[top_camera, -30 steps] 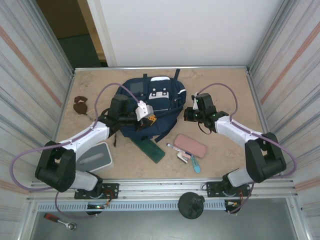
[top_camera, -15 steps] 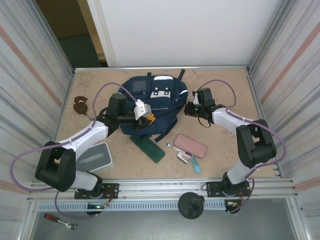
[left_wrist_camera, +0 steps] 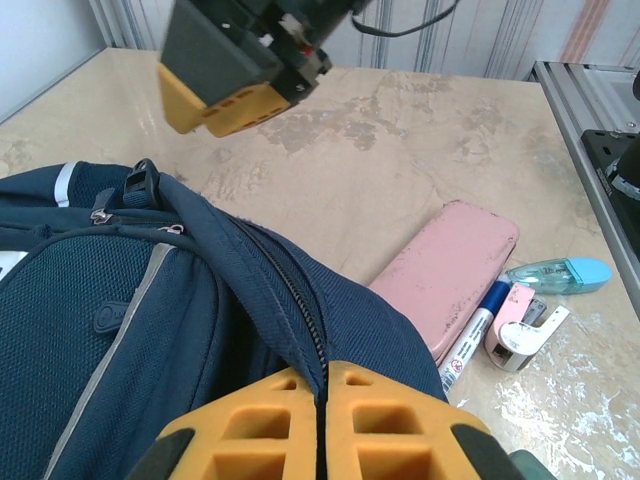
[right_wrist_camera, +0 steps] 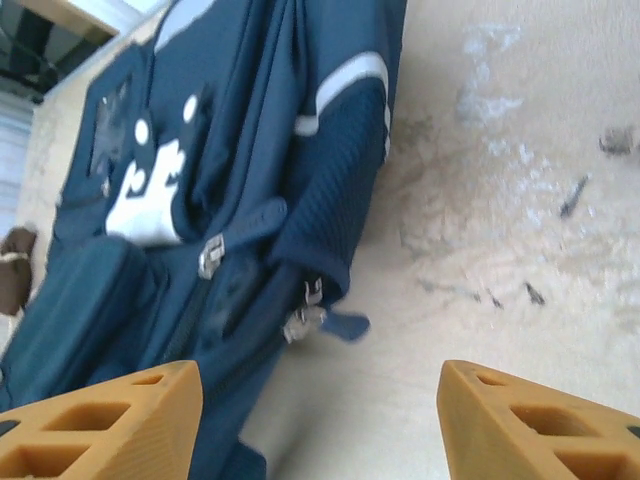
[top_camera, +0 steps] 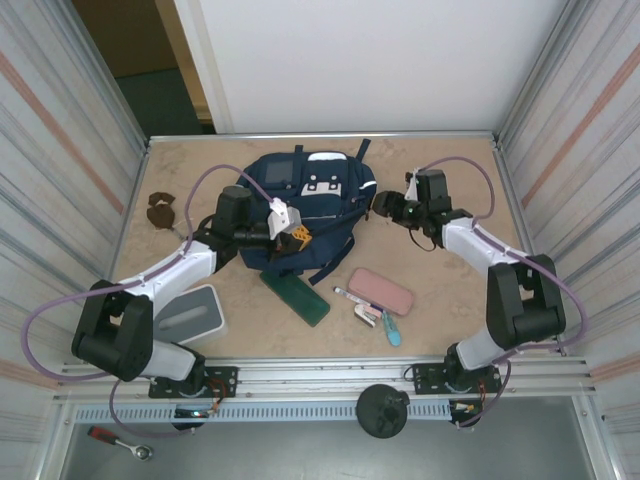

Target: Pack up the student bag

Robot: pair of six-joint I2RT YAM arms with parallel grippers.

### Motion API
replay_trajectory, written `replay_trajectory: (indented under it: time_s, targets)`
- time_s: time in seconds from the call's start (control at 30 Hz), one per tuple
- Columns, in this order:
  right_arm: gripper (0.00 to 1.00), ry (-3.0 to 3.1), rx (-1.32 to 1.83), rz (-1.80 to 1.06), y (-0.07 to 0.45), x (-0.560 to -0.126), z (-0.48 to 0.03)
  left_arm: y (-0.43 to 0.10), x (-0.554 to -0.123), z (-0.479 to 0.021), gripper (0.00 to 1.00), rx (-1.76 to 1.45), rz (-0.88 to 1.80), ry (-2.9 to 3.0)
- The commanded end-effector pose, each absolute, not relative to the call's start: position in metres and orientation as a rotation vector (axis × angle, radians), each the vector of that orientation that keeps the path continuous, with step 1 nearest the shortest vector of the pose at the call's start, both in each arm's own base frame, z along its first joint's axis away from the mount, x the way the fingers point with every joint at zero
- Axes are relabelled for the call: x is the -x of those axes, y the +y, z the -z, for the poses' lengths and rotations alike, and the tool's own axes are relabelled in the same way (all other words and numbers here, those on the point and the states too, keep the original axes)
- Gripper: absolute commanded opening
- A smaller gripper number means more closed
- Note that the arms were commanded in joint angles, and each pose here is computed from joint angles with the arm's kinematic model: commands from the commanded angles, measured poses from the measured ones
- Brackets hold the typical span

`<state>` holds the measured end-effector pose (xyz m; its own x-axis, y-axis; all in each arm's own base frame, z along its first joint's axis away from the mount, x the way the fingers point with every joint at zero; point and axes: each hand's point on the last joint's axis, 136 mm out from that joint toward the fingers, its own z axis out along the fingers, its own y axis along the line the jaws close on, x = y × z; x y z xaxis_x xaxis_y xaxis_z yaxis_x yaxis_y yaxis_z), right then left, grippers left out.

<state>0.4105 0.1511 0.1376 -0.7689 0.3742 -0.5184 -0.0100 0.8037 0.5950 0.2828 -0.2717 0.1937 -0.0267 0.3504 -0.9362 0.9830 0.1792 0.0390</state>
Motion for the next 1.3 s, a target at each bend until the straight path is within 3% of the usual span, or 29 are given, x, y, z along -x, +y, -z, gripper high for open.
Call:
replay_trajectory:
  time_s: [0.0,0.17,0.27,0.43,0.57,0.97,1.2,1.27]
  targets:
    - [0.64,2.344,-0.387,-0.79,0.148,-0.437,-0.132,-0.28,-0.283,-0.231,0.0,-1.335,0.892,1.378]
    - [0.64,2.385,-0.412,-0.852,0.162,-0.467,-0.112,-0.282,-0.282,-0.227,0.01,-1.338,0.897,1.391]
    - [0.57,2.407,-0.405,-0.948,0.177,-0.478,-0.103,-0.284,-0.285,-0.223,0.01,-1.337,0.894,1.405]
    - [0.19,2.396,-0.413,-0.959,0.17,-0.479,-0.102,-0.287,-0.293,-0.213,0.01,-1.323,0.871,1.462]
    - [0.04,2.354,-0.458,-0.944,0.145,-0.469,-0.108,-0.286,-0.3,-0.21,0.01,-1.307,0.836,1.493]
    - [0.01,2.245,-0.557,-0.755,0.097,-0.392,-0.12,-0.259,-0.371,-0.191,0.02,-1.056,0.572,1.771]
    - [0.04,2.252,-0.44,-0.621,0.141,-0.352,-0.115,-0.209,-0.424,-0.164,0.07,-0.683,0.454,2.048]
    - [0.07,2.27,-0.376,-0.612,0.162,-0.343,-0.112,-0.192,-0.434,-0.159,0.18,-0.564,0.435,2.091]
